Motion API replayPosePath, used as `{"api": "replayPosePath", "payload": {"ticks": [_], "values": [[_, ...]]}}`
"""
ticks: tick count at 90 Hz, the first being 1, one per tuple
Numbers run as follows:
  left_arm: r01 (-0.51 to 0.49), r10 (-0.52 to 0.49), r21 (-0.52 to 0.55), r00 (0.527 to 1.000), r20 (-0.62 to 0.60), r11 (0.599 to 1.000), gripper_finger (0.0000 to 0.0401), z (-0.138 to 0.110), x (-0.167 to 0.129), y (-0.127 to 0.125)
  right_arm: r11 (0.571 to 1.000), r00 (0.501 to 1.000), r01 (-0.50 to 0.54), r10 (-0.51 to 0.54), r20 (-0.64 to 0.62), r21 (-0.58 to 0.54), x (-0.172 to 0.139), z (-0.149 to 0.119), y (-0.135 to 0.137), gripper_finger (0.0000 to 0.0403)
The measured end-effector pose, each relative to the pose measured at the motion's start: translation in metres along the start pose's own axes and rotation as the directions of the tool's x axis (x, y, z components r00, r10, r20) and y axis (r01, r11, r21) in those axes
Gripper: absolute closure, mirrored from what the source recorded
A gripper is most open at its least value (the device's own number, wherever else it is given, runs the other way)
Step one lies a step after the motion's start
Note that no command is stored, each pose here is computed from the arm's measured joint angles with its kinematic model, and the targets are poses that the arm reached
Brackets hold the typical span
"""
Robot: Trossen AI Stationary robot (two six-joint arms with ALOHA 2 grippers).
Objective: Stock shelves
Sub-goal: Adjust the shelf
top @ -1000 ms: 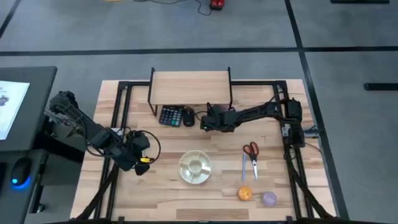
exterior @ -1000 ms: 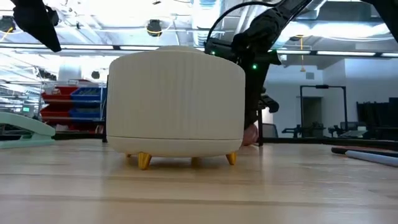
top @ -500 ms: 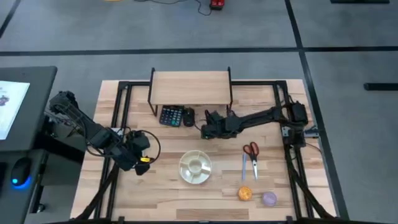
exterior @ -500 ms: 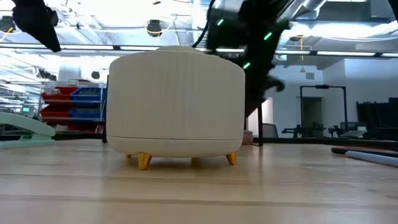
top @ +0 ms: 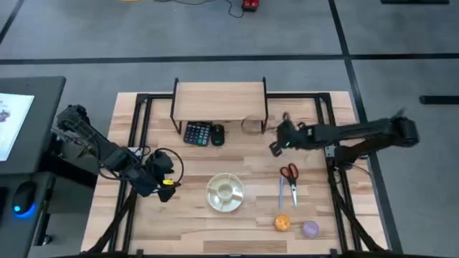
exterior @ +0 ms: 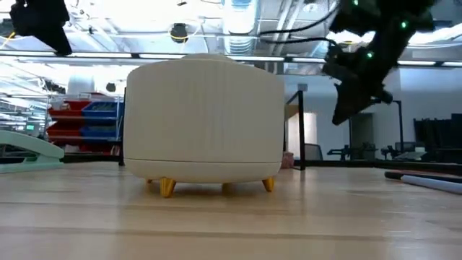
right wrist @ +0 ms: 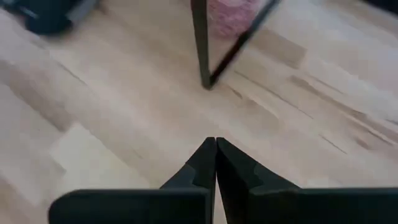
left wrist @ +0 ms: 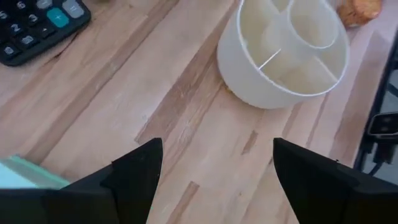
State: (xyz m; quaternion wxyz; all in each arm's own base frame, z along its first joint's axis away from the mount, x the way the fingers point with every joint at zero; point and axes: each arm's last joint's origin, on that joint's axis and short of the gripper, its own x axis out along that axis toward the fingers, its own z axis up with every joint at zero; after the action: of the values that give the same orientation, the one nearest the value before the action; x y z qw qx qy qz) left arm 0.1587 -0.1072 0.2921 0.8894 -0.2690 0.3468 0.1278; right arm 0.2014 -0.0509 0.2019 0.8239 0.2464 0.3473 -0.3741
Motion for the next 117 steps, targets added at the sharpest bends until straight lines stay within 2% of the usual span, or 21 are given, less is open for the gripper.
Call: {"api": "replayPosePath", "payload": {"ticks": [10,18,32,48,64,74,89,102,117], "values": [[0.001,-0.001,-0.005,1.000,0.001,1.000,0.0120,0.000,0.000,0.000,0.991,0.997,0.005,-0.015,0.078,0.135,0.014,0.011,-0.034,0.0403],[-0.001,0.001,-0.016,1.000,0.005,1.000,0.0120,0.000,0.000,0.000,0.971,0.991,-0.042,0.010,0.136,0.237,0.026,0.023,-0.056,0.0403],[0.002,-0.003,-0.018,1.000,-0.004,1.000,0.0120,0.000,0.000,0.000,0.933,0.973,-0.148,0.077,0.218,0.328,0.050,0.045,-0.084,0.0403],[0.003,-0.003,-0.030,1.000,-0.006,1.000,0.0120,0.000,0.000,0.000,0.866,0.956,-0.249,0.148,0.253,0.434,0.083,0.053,-0.107,0.0403],[-0.001,0.000,-0.044,1.000,-0.010,0.999,0.0120,0.000,0.000,0.000,0.808,0.941,-0.322,0.217,0.258,0.494,0.117,0.050,-0.115,0.0403],[-0.007,0.007,-0.055,1.000,-0.014,0.998,0.0120,-0.001,0.000,0.001,0.796,0.936,-0.350,0.270,0.227,0.494,0.136,0.052,-0.115,0.0403],[-0.020,0.019,-0.075,1.000,-0.019,0.997,0.0120,-0.001,0.000,0.002,0.792,0.920,-0.391,0.315,0.235,0.468,0.152,0.066,-0.111,0.0403],[-0.021,0.019,-0.092,1.000,-0.020,0.996,0.0120,-0.001,0.000,0.002,0.803,0.917,-0.394,0.314,0.245,0.448,0.153,0.073,-0.112,0.0403],[-0.027,0.026,-0.091,1.000,-0.016,0.995,0.0120,-0.001,0.000,0.003,0.796,0.909,-0.415,0.349,0.227,0.441,0.153,0.072,-0.107,0.0403]]}}
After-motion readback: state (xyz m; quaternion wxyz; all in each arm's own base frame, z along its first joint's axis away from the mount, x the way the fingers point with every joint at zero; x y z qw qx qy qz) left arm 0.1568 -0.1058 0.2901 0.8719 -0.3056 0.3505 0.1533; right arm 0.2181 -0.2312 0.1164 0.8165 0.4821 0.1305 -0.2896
